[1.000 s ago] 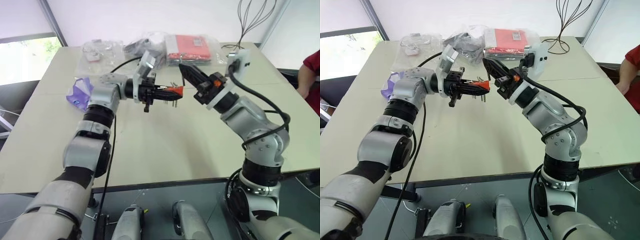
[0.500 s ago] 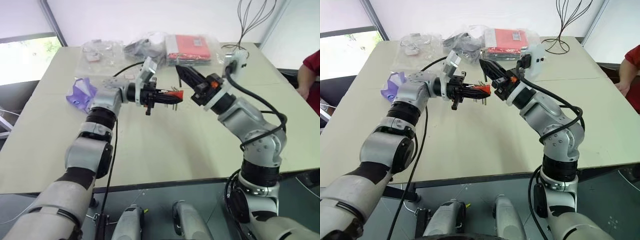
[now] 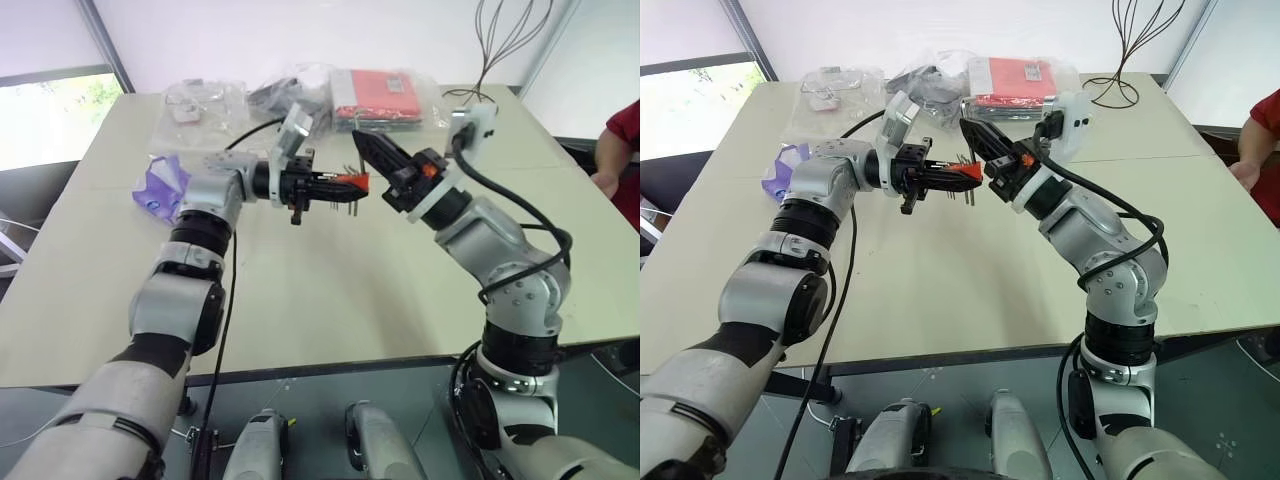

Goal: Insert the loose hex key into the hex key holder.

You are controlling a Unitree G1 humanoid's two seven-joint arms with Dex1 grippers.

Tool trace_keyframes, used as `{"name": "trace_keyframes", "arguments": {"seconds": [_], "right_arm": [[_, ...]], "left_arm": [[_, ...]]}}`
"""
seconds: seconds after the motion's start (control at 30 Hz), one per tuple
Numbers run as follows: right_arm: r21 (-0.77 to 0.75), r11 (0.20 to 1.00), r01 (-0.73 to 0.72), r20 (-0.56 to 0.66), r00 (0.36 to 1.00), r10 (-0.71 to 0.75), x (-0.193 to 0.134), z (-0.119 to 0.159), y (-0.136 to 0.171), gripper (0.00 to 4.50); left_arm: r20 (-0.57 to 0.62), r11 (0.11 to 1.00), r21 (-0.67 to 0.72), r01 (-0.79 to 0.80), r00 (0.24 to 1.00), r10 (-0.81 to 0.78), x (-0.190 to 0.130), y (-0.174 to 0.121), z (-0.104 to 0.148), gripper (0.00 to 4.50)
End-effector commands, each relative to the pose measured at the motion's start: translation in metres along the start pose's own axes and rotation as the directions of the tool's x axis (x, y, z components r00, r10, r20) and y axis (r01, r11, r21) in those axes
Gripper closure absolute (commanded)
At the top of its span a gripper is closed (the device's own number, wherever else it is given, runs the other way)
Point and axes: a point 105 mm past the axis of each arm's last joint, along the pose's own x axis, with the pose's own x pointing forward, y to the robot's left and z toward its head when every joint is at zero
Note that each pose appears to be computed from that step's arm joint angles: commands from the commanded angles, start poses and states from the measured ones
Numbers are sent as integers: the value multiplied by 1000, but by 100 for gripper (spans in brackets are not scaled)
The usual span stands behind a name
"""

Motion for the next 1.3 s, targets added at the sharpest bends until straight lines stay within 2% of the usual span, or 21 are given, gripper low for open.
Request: {"name": "trace_keyframes", "arguments": {"seconds": [0.03, 0.83, 1.3], "right_arm": [[-34, 999, -11, 44, 999, 12, -3, 13, 2, 442], [-76, 997, 14, 16, 1000, -12, -14, 12, -7, 442], [-79, 996, -28, -77, 997, 22, -21, -6, -4, 442]], "left_arm": [[37, 998, 60, 1, 999, -4, -3, -2, 20, 450], [62, 998, 55, -19, 998, 15, -5, -1, 24, 450], [63, 998, 59, -19, 998, 15, -6, -1, 25, 450]]}}
